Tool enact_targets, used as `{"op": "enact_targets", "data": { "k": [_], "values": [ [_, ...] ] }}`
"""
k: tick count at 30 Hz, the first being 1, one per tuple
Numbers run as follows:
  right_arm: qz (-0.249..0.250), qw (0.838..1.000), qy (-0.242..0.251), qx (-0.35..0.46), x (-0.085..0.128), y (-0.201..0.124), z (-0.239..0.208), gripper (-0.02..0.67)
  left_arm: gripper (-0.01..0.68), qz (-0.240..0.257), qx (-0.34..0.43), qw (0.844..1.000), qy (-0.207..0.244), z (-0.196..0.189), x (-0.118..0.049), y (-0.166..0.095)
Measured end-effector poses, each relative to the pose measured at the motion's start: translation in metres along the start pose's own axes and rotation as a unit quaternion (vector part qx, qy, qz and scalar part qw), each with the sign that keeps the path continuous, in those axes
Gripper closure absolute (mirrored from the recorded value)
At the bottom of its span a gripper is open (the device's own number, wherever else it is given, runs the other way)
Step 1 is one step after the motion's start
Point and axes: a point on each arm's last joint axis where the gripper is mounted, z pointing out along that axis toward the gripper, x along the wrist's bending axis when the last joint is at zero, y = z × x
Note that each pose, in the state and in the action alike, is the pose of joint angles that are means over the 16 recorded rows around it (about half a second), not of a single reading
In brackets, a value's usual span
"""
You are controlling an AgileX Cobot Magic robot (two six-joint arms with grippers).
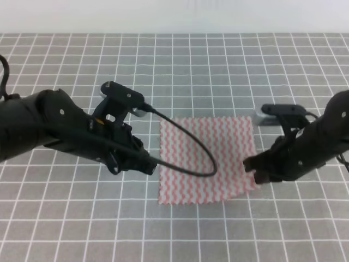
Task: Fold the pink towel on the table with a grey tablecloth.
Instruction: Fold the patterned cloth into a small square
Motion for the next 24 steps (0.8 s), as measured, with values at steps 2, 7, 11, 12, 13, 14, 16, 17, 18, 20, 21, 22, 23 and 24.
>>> {"op": "enact_targets", "data": {
  "k": [2, 7, 11, 12, 13, 14, 16, 17, 18, 20, 21, 22, 23, 24],
  "values": [
    [-0.003, 1.0, 0.002, -0.008, 0.002, 0.004, -0.004, 0.663, 0.672, 0.015, 0.007, 1.0, 0.0, -0.001, 0.0, -0.001],
    [-0.008, 1.0, 0.006, -0.027, 0.006, 0.013, -0.013, 0.663, 0.627, 0.062, 0.028, 0.998, -0.007, -0.002, -0.002, -0.005],
    [-0.012, 0.999, 0.009, -0.042, 0.009, 0.021, -0.019, 0.664, 0.55, 0.109, 0.046, 0.993, -0.019, -0.002, -0.006, -0.008],
    [-0.013, 0.999, 0.009, -0.044, 0.009, 0.022, -0.019, 0.664, 0.528, 0.121, 0.05, 0.991, -0.023, -0.002, -0.008, -0.008],
    [-0.013, 0.999, 0.01, -0.047, 0.01, 0.023, -0.02, 0.664, 0.505, 0.135, 0.053, 0.989, -0.027, -0.001, -0.011, -0.009],
    [-0.014, 0.999, 0.01, -0.05, 0.01, 0.024, -0.021, 0.664, 0.481, 0.149, 0.056, 0.987, -0.032, -0.001, -0.013, -0.009],
    [-0.015, 0.998, 0.01, -0.056, 0.011, 0.027, -0.023, 0.664, 0.433, 0.177, 0.06, 0.982, -0.041, 0.0, -0.019, -0.009],
    [-0.015, 0.998, 0.011, -0.06, 0.011, 0.028, -0.024, 0.664, 0.411, 0.191, 0.06, 0.979, -0.045, 0.001, -0.022, -0.009],
    [-0.015, 0.998, 0.011, -0.063, 0.011, 0.028, -0.025, 0.664, 0.387, 0.205, 0.06, 0.976, -0.048, 0.002, -0.026, -0.009],
    [-0.016, 0.997, 0.011, -0.069, 0.012, 0.03, -0.026, 0.664, 0.348, 0.232, 0.057, 0.97, -0.052, 0.003, -0.033, -0.007],
    [-0.016, 0.997, 0.011, -0.072, 0.012, 0.031, -0.027, 0.664, 0.33, 0.245, 0.055, 0.966, -0.054, 0.004, -0.037, -0.007],
    [-0.016, 0.997, 0.01, -0.075, 0.012, 0.031, -0.028, 0.664, 0.321, 0.257, 0.053, 0.963, -0.054, 0.005, -0.04, -0.006],
    [-0.016, 0.997, 0.01, -0.078, 0.012, 0.032, -0.028, 0.664, 0.307, 0.269, 0.051, 0.96, -0.054, 0.005, -0.044, -0.005],
    [-0.016, 0.997, 0.01, -0.08, 0.012, 0.032, -0.029, 0.664, 0.296, 0.28, 0.049, 0.957, -0.054, 0.006, -0.047, -0.005]
  ]
}}
